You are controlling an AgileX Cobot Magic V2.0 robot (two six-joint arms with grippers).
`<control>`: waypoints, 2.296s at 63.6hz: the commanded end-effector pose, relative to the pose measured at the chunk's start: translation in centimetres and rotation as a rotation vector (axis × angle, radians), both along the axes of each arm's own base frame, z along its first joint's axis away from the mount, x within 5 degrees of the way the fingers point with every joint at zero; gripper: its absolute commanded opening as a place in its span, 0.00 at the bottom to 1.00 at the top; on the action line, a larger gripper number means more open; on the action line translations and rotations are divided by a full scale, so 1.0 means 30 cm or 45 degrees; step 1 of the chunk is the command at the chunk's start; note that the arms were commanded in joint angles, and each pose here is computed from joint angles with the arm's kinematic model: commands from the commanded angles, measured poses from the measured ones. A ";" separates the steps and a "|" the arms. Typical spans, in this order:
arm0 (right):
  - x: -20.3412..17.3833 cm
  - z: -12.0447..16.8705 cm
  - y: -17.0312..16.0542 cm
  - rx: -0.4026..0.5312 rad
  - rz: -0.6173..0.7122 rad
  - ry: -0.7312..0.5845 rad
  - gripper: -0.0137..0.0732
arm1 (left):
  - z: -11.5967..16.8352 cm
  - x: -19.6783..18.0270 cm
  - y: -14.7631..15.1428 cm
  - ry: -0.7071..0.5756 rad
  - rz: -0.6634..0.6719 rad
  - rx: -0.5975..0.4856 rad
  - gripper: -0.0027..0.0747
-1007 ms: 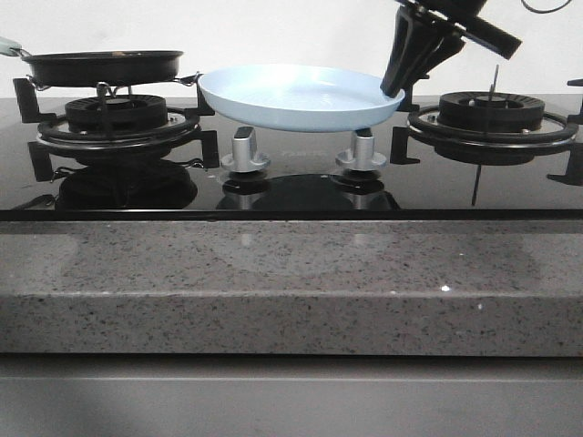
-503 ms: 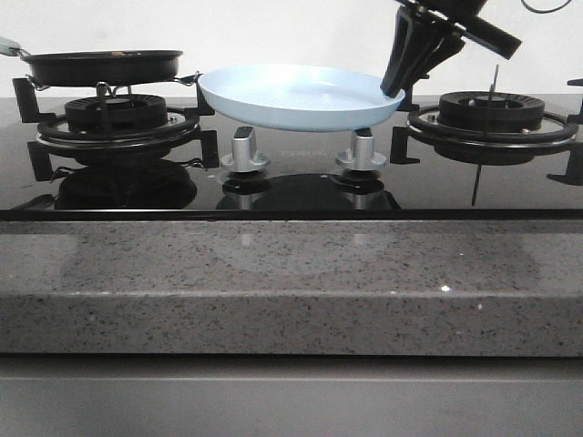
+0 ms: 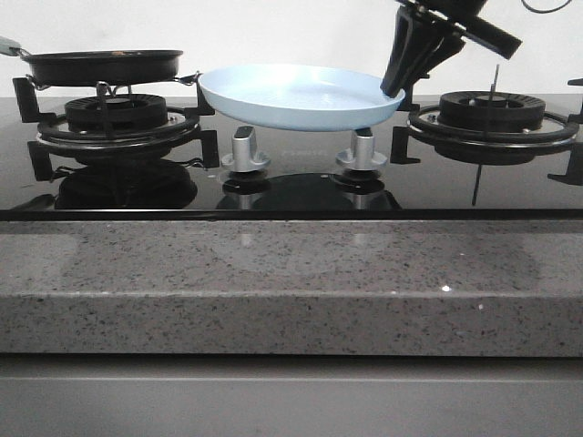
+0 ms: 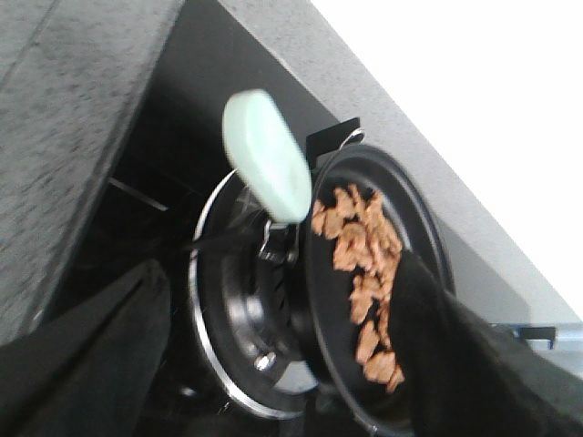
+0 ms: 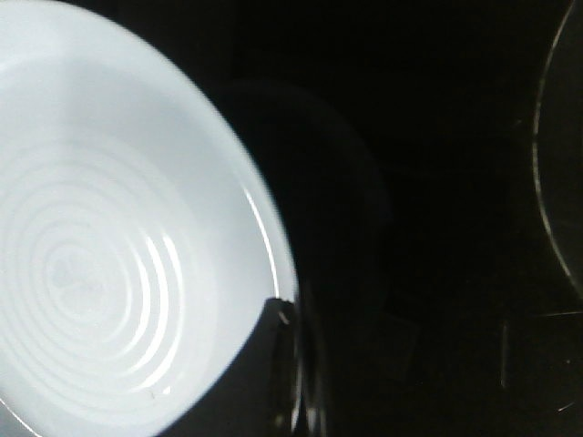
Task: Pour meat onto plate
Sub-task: 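Lift the black pan by its green handle with the left gripper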
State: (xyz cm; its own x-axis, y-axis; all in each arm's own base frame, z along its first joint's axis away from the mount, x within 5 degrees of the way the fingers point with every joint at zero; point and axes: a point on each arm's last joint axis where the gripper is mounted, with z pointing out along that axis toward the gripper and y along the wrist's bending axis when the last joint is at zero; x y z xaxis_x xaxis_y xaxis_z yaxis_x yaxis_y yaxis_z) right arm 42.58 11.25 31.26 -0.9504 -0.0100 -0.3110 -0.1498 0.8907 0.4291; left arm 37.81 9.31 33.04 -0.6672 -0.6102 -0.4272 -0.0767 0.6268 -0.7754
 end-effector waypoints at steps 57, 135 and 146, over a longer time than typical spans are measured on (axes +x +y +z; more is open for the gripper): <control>-0.070 0.115 -0.001 0.032 0.055 -0.020 0.13 | 0.013 0.193 -0.040 -0.100 -0.079 -0.138 0.67; -0.070 0.115 -0.001 0.032 0.055 -0.020 0.13 | 0.126 0.159 -0.026 -0.263 -0.209 -0.439 0.01; -0.070 0.115 -0.001 0.032 0.055 -0.020 0.13 | 0.229 0.145 -0.063 -0.369 -0.280 -0.400 0.01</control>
